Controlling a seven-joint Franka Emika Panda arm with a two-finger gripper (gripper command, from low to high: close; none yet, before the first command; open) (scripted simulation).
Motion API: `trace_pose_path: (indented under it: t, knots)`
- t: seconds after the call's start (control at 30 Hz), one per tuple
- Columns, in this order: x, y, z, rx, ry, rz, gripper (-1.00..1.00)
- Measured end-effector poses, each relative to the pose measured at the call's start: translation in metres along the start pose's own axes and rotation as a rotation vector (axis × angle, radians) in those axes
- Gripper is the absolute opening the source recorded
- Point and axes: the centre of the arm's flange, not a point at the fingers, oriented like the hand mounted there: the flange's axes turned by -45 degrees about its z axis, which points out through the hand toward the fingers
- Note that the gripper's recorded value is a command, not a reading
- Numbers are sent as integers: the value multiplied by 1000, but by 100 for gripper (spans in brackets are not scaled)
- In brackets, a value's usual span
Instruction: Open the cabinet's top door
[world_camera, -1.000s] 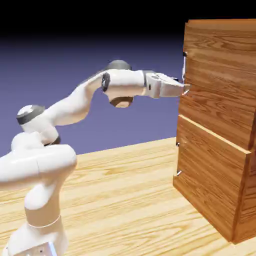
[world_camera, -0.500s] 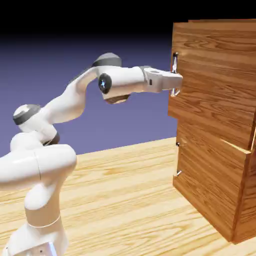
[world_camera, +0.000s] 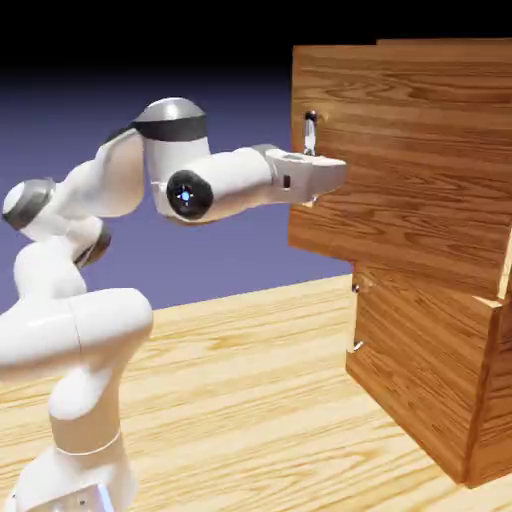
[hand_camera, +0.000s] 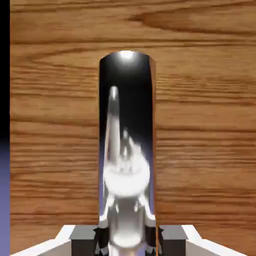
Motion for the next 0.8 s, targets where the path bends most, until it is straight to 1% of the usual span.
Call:
trace_pose_path:
  t: [0.43, 0.8]
  knots:
    - [0, 55, -86, 289, 0, 0, -100]
    - [0, 117, -142, 527, 0, 0, -100]
